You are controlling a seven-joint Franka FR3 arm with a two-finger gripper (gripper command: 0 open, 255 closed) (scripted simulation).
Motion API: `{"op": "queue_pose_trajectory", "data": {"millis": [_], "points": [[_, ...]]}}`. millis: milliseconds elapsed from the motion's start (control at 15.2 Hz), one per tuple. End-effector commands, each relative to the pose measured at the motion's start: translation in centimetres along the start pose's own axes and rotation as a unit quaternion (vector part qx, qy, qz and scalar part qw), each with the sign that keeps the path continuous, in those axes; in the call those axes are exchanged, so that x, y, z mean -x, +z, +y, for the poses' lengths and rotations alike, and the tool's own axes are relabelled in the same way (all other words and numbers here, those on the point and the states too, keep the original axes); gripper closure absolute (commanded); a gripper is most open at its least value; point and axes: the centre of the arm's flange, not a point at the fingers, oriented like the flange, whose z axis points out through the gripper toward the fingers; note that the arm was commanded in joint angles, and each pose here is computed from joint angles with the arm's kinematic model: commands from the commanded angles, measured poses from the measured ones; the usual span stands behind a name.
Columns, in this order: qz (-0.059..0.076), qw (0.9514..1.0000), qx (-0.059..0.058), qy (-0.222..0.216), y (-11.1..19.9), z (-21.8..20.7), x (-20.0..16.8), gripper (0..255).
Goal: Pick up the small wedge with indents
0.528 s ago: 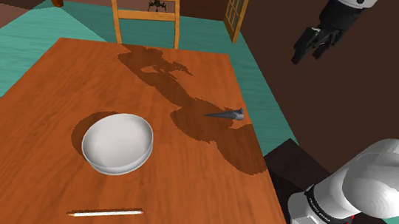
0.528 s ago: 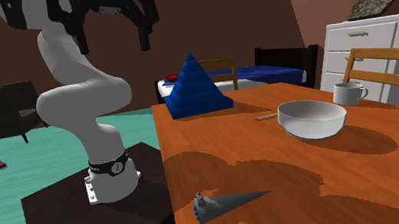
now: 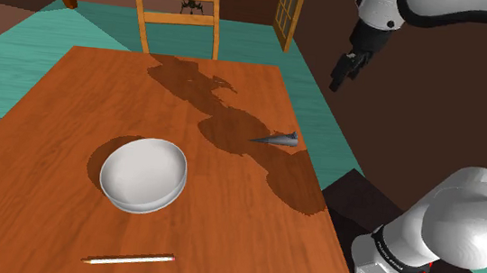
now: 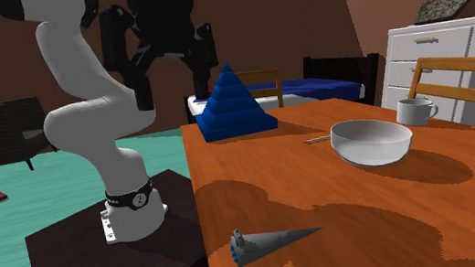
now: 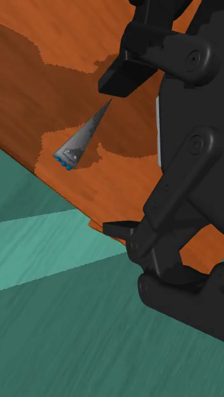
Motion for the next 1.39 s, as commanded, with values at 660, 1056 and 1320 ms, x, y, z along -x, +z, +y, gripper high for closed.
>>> {"op": "queue_pose_trajectory", "data": {"millis": [660, 1056, 1320], "points": [[-0.050, 0.9613, 0.010, -0.271, 13.2, -6.7, -8.4, 0], [-0.074, 0.9139, 0.014, -0.399, 20.0, -11.2, -10.5, 0], [-0.077, 0.9059, 0.015, -0.416, 22.5, -12.0, -10.6, 0]]}}
